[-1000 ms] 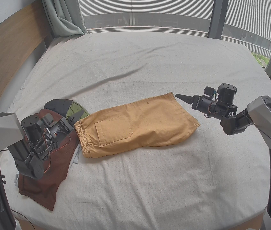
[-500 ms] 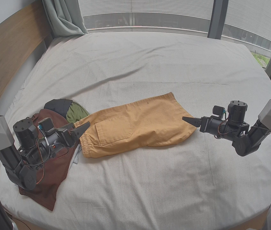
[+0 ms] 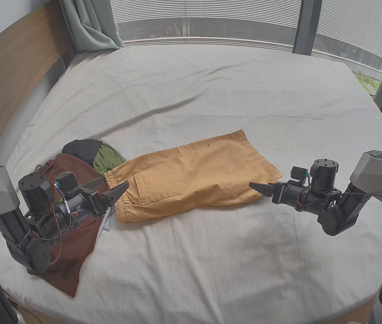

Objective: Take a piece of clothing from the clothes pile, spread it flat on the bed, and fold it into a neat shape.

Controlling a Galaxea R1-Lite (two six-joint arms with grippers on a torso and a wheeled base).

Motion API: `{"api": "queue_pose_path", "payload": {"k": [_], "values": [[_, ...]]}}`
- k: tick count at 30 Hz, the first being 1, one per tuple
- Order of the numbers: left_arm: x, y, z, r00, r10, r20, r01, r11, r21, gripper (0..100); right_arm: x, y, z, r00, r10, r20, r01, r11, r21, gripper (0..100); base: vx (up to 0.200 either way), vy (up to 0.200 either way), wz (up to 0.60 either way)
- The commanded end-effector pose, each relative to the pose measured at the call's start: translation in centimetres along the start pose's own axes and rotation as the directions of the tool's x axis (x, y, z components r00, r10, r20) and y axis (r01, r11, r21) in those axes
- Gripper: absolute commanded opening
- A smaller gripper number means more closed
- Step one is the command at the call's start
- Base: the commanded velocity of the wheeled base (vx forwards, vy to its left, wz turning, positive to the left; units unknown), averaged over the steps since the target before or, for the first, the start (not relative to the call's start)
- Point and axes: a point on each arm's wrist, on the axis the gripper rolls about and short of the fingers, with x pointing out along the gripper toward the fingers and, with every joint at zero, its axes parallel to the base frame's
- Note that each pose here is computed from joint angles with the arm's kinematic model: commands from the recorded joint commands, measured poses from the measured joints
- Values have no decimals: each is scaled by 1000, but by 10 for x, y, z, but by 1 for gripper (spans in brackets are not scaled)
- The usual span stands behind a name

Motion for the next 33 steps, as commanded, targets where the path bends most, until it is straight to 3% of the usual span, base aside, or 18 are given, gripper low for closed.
{"api": "queue_pose_path", "payload": {"k": [1, 19, 27, 33], "values": [[1, 1, -3, 1000, 3, -10, -3, 1000, -4, 100, 5, -1, -10, 1000, 2, -27, -2, 1000, 10, 100, 0, 0, 0], [-2, 6, -21, 997, 23, -77, -21, 1000, 21, 100, 12, -10, -31, 997, -44, -71, 46, 998, 36, 100, 0, 0, 0], [0, 7, -25, 996, 24, -90, -23, 1000, 16, 100, 24, -6, -40, 996, -23, -86, 27, 999, 39, 100, 0, 0, 0], [0, 7, -25, 996, 25, -90, -24, 1000, 15, 100, 46, 0, -42, 998, -3, -67, 10, 995, 103, 100, 0, 0, 0]]}}
